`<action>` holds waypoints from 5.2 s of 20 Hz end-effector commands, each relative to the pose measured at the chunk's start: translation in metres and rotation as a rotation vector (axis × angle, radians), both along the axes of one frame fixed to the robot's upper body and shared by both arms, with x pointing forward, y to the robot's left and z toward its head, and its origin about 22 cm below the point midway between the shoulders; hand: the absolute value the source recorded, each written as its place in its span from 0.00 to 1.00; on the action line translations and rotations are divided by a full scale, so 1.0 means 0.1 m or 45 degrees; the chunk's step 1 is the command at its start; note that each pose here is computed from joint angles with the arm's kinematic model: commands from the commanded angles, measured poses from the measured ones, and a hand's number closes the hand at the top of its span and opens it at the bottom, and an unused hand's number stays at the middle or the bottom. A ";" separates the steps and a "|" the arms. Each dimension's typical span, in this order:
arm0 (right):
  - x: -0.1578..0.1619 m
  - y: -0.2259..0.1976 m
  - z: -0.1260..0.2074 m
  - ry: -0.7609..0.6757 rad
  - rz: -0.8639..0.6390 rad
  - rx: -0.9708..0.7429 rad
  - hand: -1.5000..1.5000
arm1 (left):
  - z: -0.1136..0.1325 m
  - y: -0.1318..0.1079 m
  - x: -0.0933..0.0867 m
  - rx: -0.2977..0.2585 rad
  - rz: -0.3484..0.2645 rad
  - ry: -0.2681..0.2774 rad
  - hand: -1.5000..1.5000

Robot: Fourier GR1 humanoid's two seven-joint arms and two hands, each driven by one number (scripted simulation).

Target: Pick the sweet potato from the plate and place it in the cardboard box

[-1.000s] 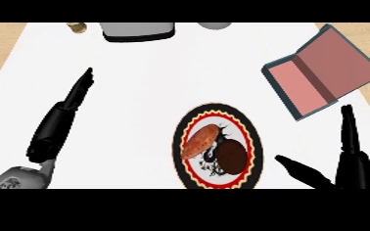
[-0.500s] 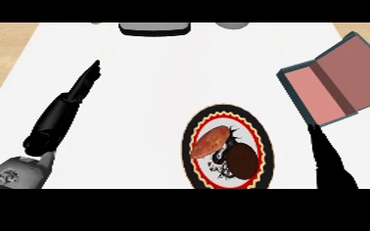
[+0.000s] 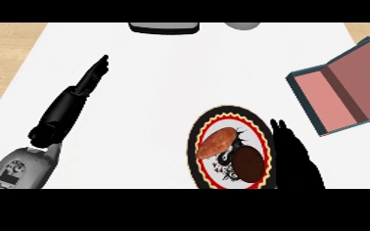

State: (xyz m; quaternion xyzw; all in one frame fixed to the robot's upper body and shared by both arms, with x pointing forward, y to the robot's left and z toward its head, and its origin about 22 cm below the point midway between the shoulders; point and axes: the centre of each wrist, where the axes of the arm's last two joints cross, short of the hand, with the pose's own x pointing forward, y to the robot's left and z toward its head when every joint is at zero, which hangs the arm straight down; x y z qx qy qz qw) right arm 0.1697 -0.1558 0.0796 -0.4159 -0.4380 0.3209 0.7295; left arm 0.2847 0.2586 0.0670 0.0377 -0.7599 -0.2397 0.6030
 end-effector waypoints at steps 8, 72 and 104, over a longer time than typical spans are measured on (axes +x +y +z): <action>0.39 0.86 0.16 0.236 -0.159 -0.023 0.00 | -0.03 0.04 0.11 -0.001 0.031 0.001 0.50; 1.94 0.39 -0.28 -0.019 0.401 -0.222 1.00 | -0.08 0.02 0.13 -0.009 -0.032 -0.002 0.50; 2.58 -1.29 1.19 -0.709 -0.409 -0.328 1.00 | -0.17 0.22 -0.04 -0.011 0.037 0.002 0.50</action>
